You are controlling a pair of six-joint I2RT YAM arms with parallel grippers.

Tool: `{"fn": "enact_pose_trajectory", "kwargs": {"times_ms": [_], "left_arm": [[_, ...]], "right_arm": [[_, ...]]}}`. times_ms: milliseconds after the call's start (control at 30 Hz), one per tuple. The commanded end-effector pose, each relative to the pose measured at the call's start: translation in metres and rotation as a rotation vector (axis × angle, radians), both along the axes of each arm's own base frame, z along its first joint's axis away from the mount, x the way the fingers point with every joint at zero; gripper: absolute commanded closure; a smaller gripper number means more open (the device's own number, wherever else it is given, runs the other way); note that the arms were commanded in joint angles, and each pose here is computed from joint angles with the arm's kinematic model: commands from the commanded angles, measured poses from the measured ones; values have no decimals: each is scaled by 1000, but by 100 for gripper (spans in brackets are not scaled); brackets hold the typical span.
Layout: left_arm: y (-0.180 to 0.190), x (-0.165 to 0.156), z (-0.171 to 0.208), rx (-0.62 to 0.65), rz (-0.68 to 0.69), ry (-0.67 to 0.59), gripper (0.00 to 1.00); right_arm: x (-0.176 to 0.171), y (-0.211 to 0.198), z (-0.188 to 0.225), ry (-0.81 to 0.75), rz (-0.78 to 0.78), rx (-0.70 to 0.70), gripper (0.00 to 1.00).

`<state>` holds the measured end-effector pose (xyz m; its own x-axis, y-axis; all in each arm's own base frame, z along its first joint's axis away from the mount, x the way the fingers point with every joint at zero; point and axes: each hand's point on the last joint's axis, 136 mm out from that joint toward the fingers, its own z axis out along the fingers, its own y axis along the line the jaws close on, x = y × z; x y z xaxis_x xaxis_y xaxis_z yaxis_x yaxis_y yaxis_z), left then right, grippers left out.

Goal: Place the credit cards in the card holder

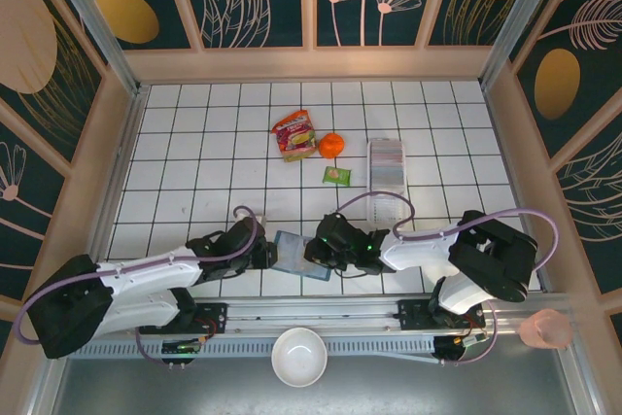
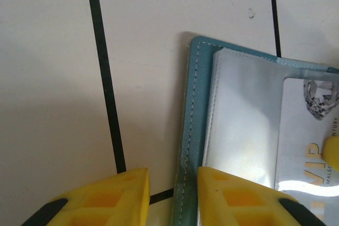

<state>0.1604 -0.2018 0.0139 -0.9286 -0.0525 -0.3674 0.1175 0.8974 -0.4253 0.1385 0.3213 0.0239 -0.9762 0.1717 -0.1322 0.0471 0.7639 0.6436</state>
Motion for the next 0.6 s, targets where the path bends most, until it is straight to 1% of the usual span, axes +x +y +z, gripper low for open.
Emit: {"fn": "enact_pose_trajectory", "kwargs": {"times_ms": [0,100,167,267,400,567], "left_arm": [[-1,-4,-8,21,-24,29,74],[-4,-7,-10,-1,-40,43,78],[-5,-10,-11,-7,-46,53,83],[-4,-12,-13,-3,-48,60,86],[-2,-14,-16,-3,-52,68,89],[-1,-16,-18,-5,-49,76,91]], "right_arm": [[-18,-38,-41,59,13,-219,84],[-18,-35,-42,62,22,-227,84],[-17,-31,-42,63,25,-227,84],[-16,-27,-43,66,27,-226,84],[-14,-25,-40,62,5,-207,85],[-10,-26,-35,61,-44,-176,85]]}}
